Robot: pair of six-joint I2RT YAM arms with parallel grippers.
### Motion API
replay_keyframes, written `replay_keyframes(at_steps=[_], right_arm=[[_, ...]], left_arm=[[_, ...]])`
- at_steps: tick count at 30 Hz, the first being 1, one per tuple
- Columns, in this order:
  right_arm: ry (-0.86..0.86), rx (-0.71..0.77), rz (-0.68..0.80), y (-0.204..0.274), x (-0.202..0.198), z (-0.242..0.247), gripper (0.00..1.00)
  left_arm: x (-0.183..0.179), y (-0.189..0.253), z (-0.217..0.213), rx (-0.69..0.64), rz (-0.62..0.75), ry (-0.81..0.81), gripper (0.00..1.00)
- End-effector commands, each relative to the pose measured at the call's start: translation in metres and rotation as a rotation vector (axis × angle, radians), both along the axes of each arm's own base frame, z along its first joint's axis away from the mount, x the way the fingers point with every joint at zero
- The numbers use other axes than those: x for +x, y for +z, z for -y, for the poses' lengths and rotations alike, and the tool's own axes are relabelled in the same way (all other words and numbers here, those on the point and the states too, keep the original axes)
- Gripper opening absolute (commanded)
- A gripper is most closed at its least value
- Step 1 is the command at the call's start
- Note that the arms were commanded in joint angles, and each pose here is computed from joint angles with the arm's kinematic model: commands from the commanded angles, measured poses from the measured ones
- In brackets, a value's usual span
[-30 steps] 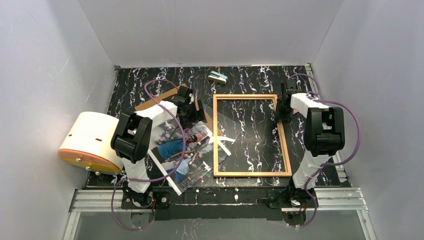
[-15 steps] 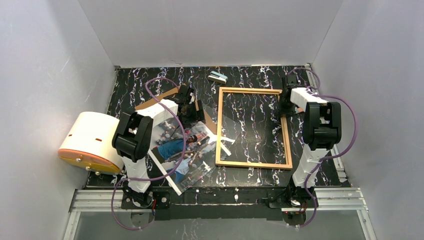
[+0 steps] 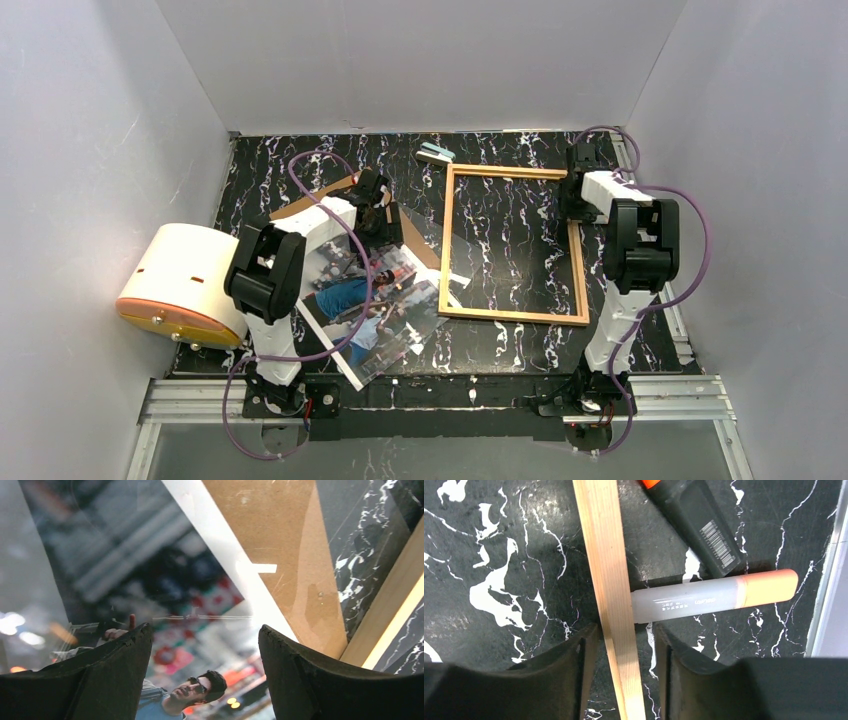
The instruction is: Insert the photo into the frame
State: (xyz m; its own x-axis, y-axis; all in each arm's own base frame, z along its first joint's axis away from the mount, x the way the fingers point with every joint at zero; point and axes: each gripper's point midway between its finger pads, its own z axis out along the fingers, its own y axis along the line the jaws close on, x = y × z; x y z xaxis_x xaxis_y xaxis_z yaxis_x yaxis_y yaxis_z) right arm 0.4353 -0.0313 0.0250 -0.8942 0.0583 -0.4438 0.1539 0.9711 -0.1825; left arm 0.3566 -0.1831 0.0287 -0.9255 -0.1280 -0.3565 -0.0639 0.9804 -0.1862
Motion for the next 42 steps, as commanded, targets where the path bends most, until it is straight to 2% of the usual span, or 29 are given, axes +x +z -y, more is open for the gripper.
replay_keyframes(at_steps=[1,4,8,11,18,21,24,27,31,37,42], right_arm=[[-0.018,-0.016,0.058,0.021,0.018,0.006,0.6],[-0.023,0.027,0.106,0.047,0.021,-0.001,0.74],[0.012,0.118,0.146,0.076,0.015,-0.043,0.8],[0.068,0.268,0.143,0.088,0.0,-0.107,0.8],[0.229,0.795,0.119,0.114,-0.059,-0.288,0.72],[0.308,0.926,0.062,0.114,-0.087,-0.343,0.69],[0.343,0.981,-0.043,0.099,-0.111,-0.38,0.68],[0.351,1.008,-0.131,0.078,-0.126,-0.403,0.66],[0.319,0.92,-0.184,0.051,-0.132,-0.406,0.65],[0.246,0.693,-0.194,0.019,-0.129,-0.377,0.65],[0.252,0.579,-0.171,0.015,-0.126,-0.365,0.66]], left_arm=[[-0.012,0.002,-0.027,0.117,-0.052,0.014,0.76],[-0.005,0.02,-0.027,0.118,-0.014,0.018,0.77],[0.0,0.045,-0.031,0.119,0.034,0.034,0.79],[0.0,0.066,-0.039,0.127,0.077,0.066,0.82],[-0.026,0.102,-0.073,0.153,0.14,0.23,0.95],[-0.042,0.113,-0.084,0.131,0.165,0.303,0.98],[-0.058,0.112,-0.091,0.111,0.175,0.349,0.98],[-0.072,0.103,-0.088,0.061,0.157,0.341,0.98],[-0.086,0.084,-0.078,-0.011,0.118,0.328,0.98],[-0.106,0.063,-0.093,0.05,0.059,0.389,0.98],[-0.119,0.042,-0.095,0.059,0.005,0.395,0.98]])
